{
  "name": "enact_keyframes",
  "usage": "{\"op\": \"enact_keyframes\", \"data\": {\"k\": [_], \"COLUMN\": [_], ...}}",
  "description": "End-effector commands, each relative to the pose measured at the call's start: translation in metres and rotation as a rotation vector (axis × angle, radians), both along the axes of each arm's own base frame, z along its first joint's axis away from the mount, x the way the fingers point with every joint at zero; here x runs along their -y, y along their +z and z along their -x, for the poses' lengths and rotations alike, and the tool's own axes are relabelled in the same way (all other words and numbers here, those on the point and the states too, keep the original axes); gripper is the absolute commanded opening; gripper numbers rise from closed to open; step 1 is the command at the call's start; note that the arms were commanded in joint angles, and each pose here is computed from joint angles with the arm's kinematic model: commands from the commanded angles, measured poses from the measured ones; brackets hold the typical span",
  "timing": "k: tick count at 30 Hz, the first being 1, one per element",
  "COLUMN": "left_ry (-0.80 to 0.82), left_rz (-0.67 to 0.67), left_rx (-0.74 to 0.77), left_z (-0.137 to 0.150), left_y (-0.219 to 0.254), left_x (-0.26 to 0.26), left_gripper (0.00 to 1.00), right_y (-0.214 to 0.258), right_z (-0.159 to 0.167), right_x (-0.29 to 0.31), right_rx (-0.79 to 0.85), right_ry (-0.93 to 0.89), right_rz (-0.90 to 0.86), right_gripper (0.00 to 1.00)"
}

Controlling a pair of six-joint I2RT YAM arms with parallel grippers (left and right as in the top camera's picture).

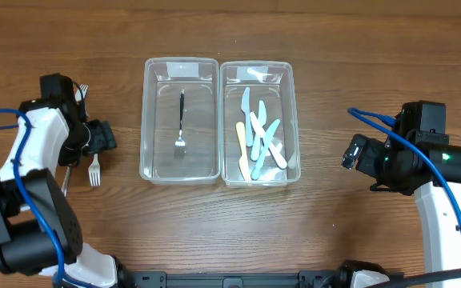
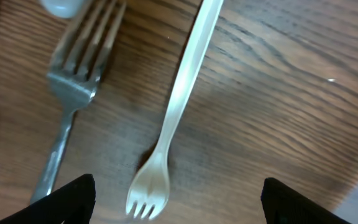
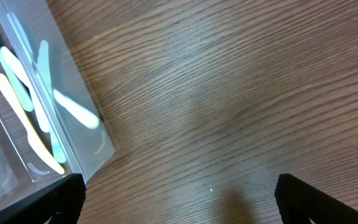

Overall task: Pack container
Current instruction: 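Lower the left gripper onto the white plastic fork and grasp it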

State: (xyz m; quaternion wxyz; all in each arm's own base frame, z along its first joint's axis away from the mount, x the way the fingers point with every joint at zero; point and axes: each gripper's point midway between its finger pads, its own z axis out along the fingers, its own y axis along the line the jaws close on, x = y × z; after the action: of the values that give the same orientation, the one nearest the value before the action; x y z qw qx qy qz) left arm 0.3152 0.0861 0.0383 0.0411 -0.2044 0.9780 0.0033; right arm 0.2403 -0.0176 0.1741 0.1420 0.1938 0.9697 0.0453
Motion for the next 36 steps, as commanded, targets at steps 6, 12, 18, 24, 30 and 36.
{"op": "enact_keyframes", "data": {"k": [6,12,18,24,30,36], "left_ry": [-0.063,-0.062,-0.063,-0.062,-0.051,-0.073], "left_rz": [0.028,0.047,0.062,0.063,0.063,0.035], "left_rx": [-0.036,-0.097,-0.122,-0.123,-0.119,-0.032], "left_z": [-0.007,0.001,0.005,0.005,0.001,-0.019], "left_y": [-0.037,-0.058,-0.063,-0.063,-0.057,-0.003], "left_x": [0.001,0.003,0.006,0.006,0.005,0.007], "left_gripper": [0.85,0.85,0.52,0.19,0.04,0.04], "right_y": [0.002,0.002,0.002,0.002,0.002,0.002], "right_z": [-0.001,-0.001,0.0,0.0,0.0,-0.001], "right_x": [-0.002,-0.002,-0.002,-0.002,-0.002,-0.002], "right_rx": [0.011,0.011,0.01,0.01,0.01,0.011], "right_ry": [0.01,0.01,0.01,0.01,0.01,0.01], "right_rz": [-0.004,-0.004,-0.004,-0.004,-0.003,-0.004], "right_gripper": [1.0,1.0,1.0,1.0,1.0,1.0]}}
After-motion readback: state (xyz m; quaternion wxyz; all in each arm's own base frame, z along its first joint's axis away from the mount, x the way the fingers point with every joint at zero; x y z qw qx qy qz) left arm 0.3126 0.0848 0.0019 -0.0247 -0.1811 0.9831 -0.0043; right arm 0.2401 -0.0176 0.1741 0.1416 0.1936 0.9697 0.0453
